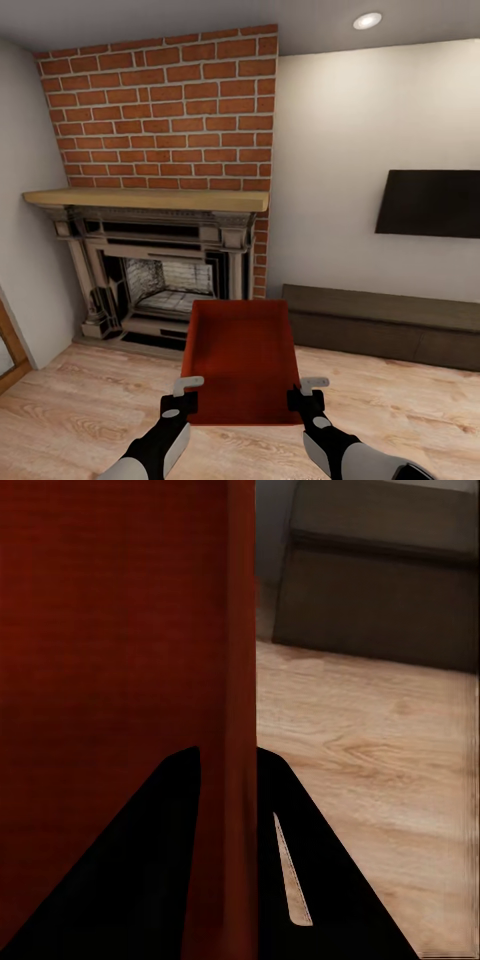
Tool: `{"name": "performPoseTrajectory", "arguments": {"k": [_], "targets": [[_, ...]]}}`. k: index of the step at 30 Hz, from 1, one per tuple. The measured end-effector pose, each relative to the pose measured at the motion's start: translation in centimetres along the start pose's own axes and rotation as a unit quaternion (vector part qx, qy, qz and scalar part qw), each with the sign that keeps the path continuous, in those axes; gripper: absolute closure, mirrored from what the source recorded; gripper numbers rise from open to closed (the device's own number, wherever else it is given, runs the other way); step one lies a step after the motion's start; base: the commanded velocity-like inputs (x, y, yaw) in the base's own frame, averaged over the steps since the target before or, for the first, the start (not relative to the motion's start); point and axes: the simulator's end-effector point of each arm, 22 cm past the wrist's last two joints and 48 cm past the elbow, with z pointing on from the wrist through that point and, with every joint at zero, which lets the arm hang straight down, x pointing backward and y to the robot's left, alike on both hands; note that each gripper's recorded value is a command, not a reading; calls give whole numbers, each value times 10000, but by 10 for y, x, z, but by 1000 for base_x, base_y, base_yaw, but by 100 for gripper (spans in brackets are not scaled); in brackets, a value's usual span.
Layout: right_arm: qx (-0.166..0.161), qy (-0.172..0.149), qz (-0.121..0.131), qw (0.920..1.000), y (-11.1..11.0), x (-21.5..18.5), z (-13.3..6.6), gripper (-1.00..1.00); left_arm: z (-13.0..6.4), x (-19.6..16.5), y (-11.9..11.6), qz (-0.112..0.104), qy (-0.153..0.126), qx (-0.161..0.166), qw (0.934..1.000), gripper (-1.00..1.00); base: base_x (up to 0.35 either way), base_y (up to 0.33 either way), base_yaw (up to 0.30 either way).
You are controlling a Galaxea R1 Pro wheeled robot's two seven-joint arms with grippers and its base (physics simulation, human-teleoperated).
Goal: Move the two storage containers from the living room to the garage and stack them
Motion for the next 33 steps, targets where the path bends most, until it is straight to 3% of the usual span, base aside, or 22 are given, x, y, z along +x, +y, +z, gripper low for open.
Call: {"name": "performPoseTrajectory", "arguments": {"k": [33], "targets": [[2, -10, -7, 10000, 0, -1, 0, 100, 0, -1, 0, -12, -9, -1, 10000, 100, 0, 0, -281]]}}
